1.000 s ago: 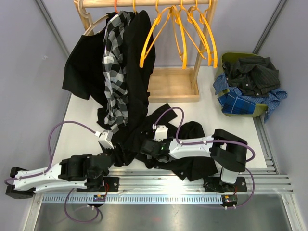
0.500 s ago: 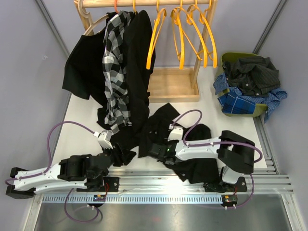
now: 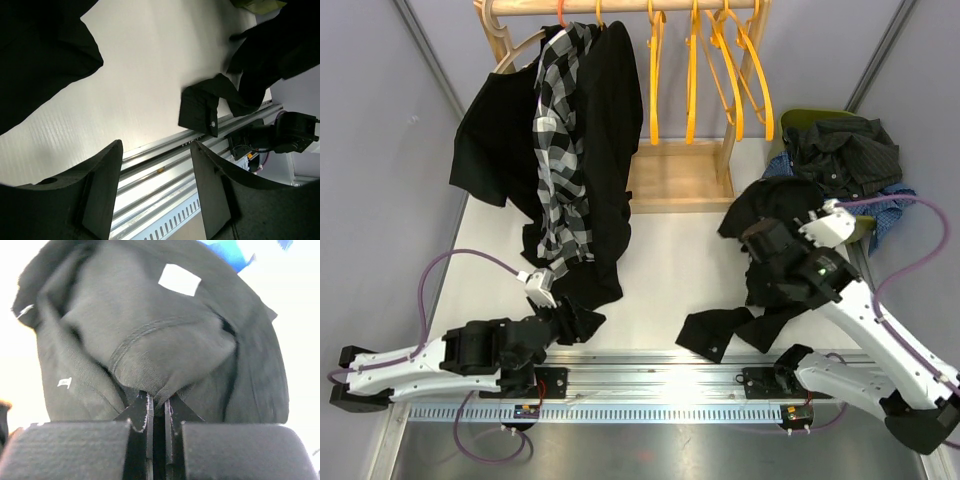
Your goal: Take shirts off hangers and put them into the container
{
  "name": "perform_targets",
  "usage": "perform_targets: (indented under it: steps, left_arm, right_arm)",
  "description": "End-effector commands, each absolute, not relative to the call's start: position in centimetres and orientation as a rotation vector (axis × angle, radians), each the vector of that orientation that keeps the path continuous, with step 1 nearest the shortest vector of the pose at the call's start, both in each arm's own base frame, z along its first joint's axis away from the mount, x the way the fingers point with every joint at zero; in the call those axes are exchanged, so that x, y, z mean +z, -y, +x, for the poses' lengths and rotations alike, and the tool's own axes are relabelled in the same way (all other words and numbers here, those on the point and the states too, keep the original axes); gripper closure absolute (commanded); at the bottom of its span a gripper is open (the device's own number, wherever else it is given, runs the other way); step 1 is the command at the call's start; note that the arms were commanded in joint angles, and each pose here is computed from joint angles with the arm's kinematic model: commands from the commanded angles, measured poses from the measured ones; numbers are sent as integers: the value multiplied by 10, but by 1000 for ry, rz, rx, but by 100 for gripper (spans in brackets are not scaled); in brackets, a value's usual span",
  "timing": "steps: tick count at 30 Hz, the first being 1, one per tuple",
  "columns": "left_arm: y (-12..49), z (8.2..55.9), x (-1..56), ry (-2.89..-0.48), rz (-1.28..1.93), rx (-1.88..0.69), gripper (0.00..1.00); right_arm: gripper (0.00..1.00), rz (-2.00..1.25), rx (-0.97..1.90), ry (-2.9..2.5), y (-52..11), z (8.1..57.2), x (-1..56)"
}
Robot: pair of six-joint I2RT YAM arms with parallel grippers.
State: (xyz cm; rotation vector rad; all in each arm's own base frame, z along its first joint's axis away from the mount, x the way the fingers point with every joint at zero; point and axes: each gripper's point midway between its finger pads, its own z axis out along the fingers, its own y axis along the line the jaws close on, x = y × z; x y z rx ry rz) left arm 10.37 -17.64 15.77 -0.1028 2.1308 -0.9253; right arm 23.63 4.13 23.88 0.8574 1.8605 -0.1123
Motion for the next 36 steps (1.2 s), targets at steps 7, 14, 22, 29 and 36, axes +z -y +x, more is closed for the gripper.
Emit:
perform_targets:
  steps: [7, 14, 22, 29, 36]
  left_arm:
    - [196, 102, 202, -2088, -71, -1010, 41]
    - [199, 100, 216, -2069, -84, -1063, 41]
    - [194, 102, 225, -2064, -97, -1056, 41]
    - [188, 105, 234, -2038, -119, -1058, 41]
    - [180, 105, 220, -2059, -149, -1036, 40]
  right_arm:
    - [100, 945, -158, -1547, 51, 327, 376]
    - [100, 971, 2, -1450, 116, 425, 451]
    - [100, 606, 466, -912, 117, 454, 659]
    - [100, 268, 774, -395, 127, 377, 768]
    - [100, 235, 753, -369, 149, 384, 753]
